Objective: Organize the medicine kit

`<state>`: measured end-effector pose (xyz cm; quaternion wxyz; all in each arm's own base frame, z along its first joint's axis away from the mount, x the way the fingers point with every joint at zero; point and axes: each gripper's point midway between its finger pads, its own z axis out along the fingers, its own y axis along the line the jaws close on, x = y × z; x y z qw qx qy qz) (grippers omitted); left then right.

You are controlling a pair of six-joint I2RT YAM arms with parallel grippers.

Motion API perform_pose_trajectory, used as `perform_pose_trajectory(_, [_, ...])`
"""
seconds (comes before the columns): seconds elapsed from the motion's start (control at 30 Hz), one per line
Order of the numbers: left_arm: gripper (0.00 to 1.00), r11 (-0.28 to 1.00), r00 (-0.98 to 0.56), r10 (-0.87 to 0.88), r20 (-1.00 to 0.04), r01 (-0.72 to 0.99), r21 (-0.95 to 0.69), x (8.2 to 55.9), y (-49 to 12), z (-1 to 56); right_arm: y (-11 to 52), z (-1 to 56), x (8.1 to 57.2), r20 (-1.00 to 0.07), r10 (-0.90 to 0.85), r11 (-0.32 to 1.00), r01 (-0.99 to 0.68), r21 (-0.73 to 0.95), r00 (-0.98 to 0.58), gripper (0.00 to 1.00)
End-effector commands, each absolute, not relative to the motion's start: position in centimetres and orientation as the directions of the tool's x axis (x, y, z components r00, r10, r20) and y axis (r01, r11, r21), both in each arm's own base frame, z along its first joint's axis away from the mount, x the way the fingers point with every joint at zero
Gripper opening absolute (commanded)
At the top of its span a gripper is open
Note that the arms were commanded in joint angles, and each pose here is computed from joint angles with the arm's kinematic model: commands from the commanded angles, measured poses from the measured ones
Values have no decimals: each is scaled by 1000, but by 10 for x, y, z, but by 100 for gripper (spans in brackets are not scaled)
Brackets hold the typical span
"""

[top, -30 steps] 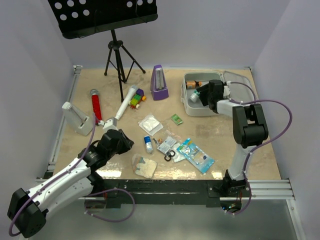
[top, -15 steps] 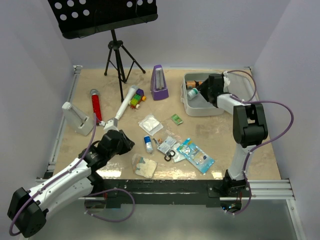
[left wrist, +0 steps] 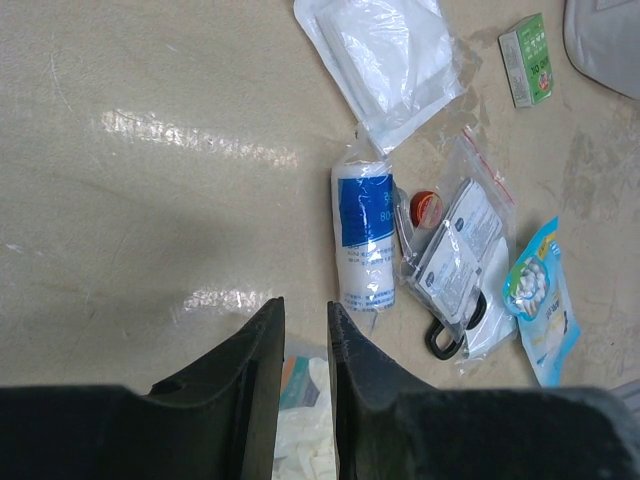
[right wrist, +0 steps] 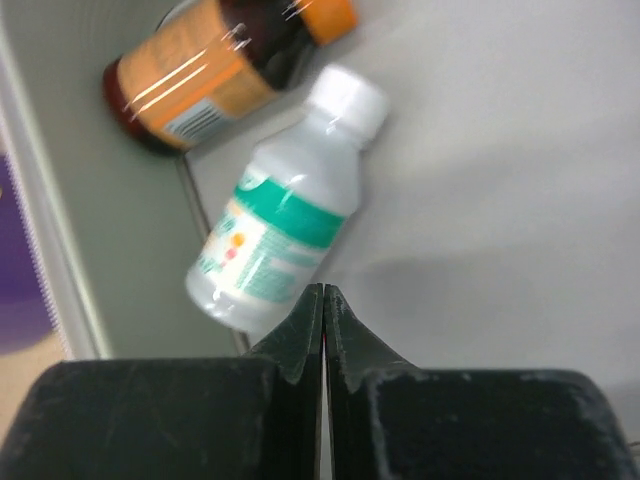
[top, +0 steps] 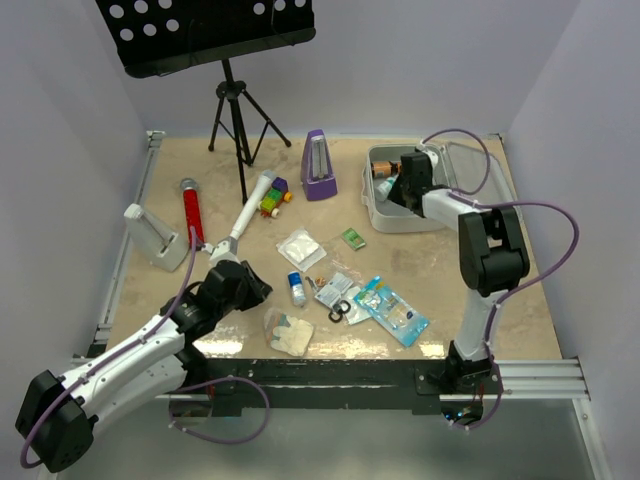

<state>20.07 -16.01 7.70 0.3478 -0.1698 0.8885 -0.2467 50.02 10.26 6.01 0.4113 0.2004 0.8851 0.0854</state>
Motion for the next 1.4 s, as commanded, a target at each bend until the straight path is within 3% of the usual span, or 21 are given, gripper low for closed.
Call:
perform_pose_trajectory(0.0, [28,800,-693,-491,-528,-120,-587,204,-165,82,131,55,505,-687,344,937,189,293,-640,0])
perform_pose_trajectory(0.53, [28,821,-688,-478,-546,-130,-556,205,-159,80,134,72,552,-716,431,902,265,340,-550,0])
perform_pose_trajectory(0.83, [28,819,-685,-482,-546,-131,-559,205,-159,82,131,115,541,-755,432,902,220,372,-494,0])
perform_pose_trajectory(1.13, [29,809,-665,-500,-556,-128,-574,203,-155,92,128,198,502,-826,410,912,159,378,-387,9])
perform_pose_trajectory(1.27, [29,807,-649,-508,-566,-129,-577,202,-150,99,161,223,461,-875,317,945,45,323,-366,15])
perform_pose_trajectory(1.33, [30,806,-643,-511,-570,-129,-577,201,-148,101,182,226,433,-894,265,957,-13,289,-362,23])
perform_pose_trajectory(1.37, [31,805,-641,-512,-571,-127,-580,201,-148,102,200,218,416,-898,218,964,-60,259,-381,33])
